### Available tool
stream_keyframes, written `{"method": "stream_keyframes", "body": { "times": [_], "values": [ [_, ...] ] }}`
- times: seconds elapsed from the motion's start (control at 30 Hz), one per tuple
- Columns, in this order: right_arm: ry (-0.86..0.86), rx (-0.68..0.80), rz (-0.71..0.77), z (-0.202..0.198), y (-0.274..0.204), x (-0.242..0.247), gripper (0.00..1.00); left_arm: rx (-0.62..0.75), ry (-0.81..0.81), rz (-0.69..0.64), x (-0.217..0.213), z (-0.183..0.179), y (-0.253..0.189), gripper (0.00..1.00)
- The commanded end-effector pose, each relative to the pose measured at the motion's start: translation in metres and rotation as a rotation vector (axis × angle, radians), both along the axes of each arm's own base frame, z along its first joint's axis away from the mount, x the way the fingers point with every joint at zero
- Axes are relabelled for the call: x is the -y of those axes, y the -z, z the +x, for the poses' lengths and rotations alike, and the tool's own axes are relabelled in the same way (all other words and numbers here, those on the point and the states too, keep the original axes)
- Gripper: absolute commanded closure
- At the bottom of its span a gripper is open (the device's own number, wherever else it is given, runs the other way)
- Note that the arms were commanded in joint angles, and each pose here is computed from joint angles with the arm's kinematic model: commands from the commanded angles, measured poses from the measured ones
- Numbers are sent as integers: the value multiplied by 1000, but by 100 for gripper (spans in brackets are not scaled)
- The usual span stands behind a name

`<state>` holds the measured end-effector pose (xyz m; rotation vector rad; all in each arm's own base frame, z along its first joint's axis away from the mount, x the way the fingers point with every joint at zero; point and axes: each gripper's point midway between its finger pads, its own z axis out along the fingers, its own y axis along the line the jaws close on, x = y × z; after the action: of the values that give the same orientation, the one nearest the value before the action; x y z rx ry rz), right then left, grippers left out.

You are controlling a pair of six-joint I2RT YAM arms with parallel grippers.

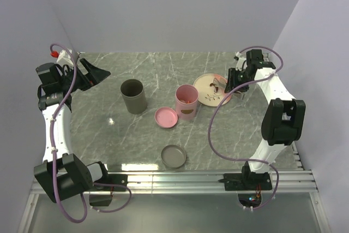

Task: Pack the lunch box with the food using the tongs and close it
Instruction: Pick up the fake food from the plate.

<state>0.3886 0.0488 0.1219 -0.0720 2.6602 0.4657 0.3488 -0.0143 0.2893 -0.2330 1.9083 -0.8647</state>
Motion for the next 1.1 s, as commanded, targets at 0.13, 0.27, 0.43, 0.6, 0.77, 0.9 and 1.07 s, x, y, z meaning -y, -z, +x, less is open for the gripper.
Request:
{"method": "stream_keyframes", "body": {
  "times": [0.13,0.27,0.43,0.6,0.77,0.9,1.07],
  "values": [
    [-22,59,-15,-4,-12,2,52,51,7,13,1,-2,-13,0],
    [-23,43,-4,-7,-6,-2,53,46,8,8,1,-2,-11,1],
    [-19,34,-15,-9,2,-2,55,50,4,12,1,-3,-11,1],
    [-12,25,-36,-9,7,1,57,43,3,16,1,-5,-6,1],
    [-10,51,-53,-8,-5,4,59,44,5,10,1,-3,-7,1],
    [-12,77,-78,-10,-16,8,61,44,10,13,2,-4,-7,1],
    [-18,111,-91,-14,-31,10,63,46,12,11,2,-3,-8,1]
  ]
}}
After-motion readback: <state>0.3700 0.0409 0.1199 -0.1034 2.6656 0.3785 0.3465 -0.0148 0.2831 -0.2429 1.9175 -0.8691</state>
